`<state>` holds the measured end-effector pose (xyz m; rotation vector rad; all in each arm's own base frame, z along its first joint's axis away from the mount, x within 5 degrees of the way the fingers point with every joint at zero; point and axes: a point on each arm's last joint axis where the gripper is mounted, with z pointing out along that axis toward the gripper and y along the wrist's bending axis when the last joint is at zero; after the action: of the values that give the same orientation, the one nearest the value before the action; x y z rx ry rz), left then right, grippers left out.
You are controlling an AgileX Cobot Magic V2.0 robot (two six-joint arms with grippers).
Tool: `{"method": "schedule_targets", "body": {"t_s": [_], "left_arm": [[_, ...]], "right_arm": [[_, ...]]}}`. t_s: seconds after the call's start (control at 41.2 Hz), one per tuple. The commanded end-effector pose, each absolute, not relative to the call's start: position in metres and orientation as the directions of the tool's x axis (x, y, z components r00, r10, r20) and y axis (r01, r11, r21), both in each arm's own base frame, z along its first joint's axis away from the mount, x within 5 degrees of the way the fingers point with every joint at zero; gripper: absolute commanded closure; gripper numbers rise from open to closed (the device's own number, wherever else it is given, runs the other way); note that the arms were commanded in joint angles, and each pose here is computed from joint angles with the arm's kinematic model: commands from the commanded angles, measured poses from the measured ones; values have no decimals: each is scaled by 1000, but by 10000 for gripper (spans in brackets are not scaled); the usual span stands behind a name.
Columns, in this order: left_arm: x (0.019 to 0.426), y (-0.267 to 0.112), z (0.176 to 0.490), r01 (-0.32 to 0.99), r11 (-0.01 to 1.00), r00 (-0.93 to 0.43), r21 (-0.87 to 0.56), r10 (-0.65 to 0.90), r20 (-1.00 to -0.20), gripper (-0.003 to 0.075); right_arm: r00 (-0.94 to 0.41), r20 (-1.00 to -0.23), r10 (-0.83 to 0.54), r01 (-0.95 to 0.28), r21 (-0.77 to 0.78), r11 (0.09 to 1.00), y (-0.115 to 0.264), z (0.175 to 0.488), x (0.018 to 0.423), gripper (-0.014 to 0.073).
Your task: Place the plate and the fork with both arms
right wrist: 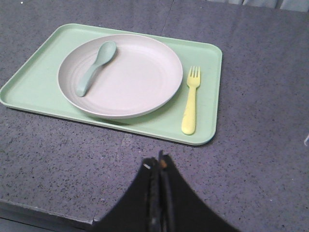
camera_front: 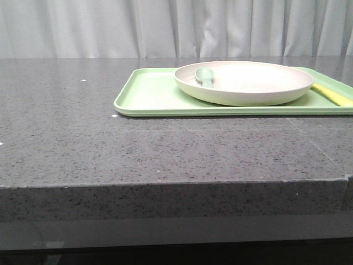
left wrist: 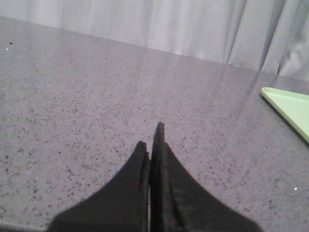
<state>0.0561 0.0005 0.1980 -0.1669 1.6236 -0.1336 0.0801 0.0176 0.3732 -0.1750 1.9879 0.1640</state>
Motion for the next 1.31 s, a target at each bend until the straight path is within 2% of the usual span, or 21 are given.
{"method": "schedule_targets", "body": {"t_s": [0.0, 0.219, 1.287], "left_arm": [[54, 1, 207, -4, 981, 57, -192, -192, -980, 738], [54, -1, 209, 33, 995, 68, -98, -100, -993, 738], [54, -1, 209, 33, 995, 70, -96, -98, -993, 738]], "right_arm": [[-323, -946, -42, -197, 24, 980, 17, 387, 82, 662], [-328, -944, -43, -197, 24, 980, 17, 386, 82, 662], [-328, -944, -43, -197, 24, 980, 17, 386, 82, 662]]}}
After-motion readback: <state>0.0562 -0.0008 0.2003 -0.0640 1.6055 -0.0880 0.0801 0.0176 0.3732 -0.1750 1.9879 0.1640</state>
